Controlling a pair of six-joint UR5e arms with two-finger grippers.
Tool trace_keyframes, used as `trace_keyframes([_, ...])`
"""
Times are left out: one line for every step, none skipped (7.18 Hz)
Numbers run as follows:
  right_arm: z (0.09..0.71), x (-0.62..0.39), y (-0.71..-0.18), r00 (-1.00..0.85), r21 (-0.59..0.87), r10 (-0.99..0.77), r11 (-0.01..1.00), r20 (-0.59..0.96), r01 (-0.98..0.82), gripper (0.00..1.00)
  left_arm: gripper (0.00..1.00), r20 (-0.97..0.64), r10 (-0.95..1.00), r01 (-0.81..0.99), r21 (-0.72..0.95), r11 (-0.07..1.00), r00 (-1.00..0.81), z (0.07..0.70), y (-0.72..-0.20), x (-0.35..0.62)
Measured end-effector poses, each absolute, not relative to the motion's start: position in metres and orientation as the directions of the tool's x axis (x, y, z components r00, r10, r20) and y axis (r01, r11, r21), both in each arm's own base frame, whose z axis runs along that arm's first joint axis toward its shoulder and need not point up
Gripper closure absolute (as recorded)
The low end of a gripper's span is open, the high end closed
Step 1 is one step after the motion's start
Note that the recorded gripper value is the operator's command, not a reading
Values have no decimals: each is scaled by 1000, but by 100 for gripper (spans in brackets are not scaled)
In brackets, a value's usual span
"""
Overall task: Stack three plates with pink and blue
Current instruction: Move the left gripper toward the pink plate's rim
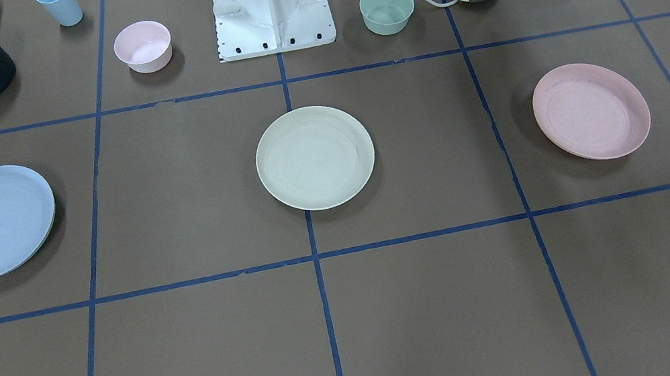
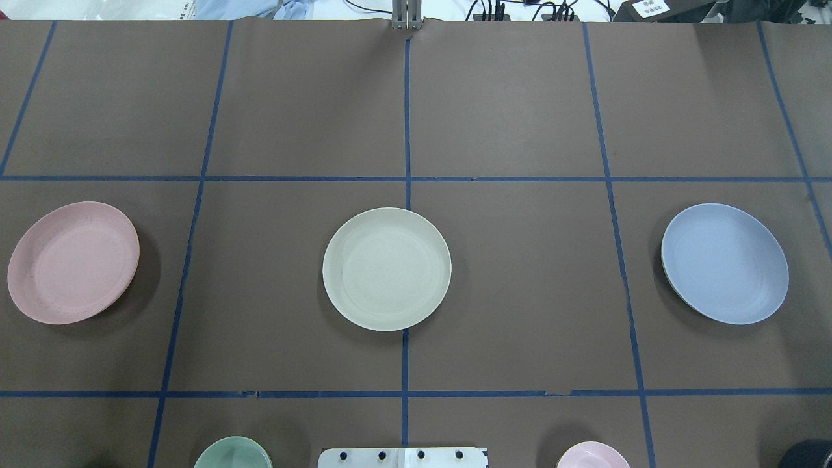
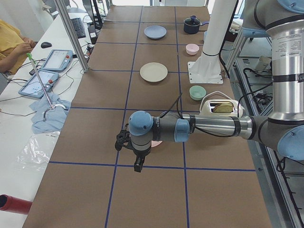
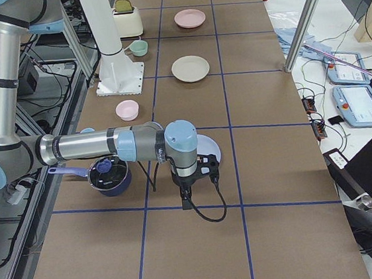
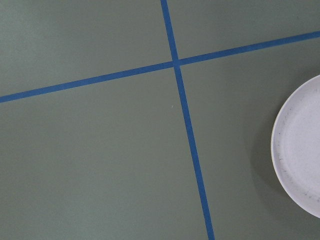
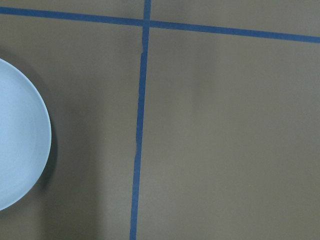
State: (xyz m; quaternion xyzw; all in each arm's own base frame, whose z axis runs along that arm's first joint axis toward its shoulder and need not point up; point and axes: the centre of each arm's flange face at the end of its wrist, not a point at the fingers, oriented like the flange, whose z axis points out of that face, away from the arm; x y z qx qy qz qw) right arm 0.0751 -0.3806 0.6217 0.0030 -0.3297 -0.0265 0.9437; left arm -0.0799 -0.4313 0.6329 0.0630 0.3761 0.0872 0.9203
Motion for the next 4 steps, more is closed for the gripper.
trace_keyframes([621,75,-381,781,25,-53,999,622,48,0,0,-679,215,-114,190,975,702,631,-432,-80])
trace_keyframes([620,75,-382,781,28,-55,998,622,48,0,0,-676,225,-114,205,972,702,627,-433,-80])
trace_keyframes([619,75,-383,781,30,-56,998,623,48,0,0,-671,236,-114,221,968,703,620,-433,-80])
trace_keyframes([616,75,-385,780,36,-60,998,623,48,0,0,-645,246,-120,234,965,723,617,-434,-82])
